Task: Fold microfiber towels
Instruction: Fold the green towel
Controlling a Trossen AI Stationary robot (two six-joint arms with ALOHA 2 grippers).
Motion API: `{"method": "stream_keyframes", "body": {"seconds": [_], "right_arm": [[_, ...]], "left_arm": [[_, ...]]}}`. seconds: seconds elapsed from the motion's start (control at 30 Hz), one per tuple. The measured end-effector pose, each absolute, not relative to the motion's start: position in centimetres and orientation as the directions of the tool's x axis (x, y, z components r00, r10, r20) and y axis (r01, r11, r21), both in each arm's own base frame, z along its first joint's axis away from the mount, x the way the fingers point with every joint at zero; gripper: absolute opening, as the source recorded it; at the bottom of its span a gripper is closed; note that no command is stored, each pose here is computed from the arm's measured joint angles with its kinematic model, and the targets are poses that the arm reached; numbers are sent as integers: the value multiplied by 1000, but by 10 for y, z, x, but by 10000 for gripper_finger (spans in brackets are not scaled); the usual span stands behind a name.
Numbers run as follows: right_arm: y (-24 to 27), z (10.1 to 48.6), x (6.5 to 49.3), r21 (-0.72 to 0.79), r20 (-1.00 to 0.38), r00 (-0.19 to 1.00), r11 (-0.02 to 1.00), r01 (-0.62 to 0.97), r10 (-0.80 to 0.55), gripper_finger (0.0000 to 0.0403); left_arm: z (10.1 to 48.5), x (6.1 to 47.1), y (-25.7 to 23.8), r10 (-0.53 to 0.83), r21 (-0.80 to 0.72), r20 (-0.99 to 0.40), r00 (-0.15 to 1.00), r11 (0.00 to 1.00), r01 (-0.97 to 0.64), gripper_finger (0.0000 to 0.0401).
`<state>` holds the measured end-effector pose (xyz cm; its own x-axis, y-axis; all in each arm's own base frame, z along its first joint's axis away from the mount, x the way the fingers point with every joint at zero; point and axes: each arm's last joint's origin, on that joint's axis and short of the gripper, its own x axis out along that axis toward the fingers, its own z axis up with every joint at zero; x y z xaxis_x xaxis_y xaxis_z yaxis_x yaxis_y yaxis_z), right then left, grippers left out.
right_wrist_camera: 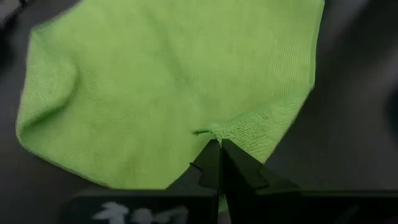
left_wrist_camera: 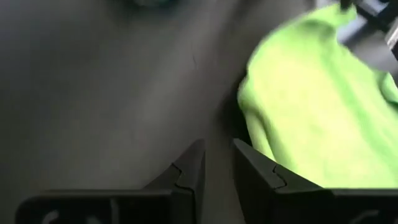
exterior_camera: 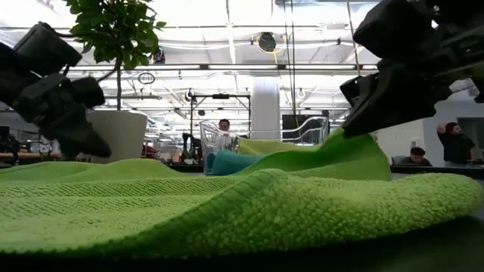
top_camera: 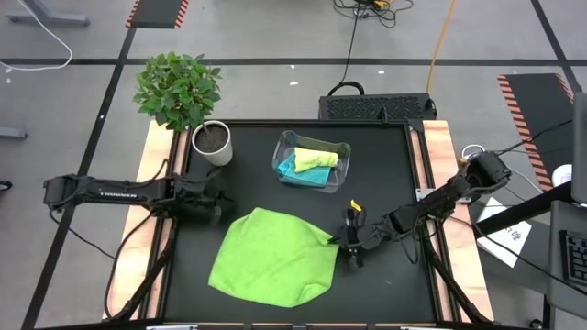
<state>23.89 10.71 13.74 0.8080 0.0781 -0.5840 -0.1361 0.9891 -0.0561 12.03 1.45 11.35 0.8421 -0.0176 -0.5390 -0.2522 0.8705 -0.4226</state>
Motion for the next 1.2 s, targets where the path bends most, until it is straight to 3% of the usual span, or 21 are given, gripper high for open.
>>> {"method": "stream_keyframes", "body": {"seconds": [0.13, 0.27, 0.5, 0.67, 0.9, 1.2], "right_arm": [[107, 136, 237, -64, -605, 793, 988, -139, 73, 1], [106, 134, 236, -69, -619, 782, 988, -141, 68, 0], [106, 134, 236, -69, -620, 782, 987, -142, 69, 0], [106, 134, 236, -70, -620, 781, 987, -145, 70, 0], [111, 134, 234, -74, -620, 780, 983, -167, 86, 0], [111, 136, 235, -77, -608, 789, 982, -172, 91, 0]], "left_arm": [[106, 122, 6, -125, -514, -594, 795, 819, -256, 98], [104, 124, -4, -228, -593, -595, 771, 772, -229, 142], [102, 123, -10, -265, -672, -615, 743, 669, -318, 226], [103, 124, -14, -296, -693, -598, 745, 657, -295, 255], [110, 129, -14, -304, -735, -529, 792, 631, -249, 256], [103, 134, -13, -242, -677, -570, 785, 680, -282, 199]]}}
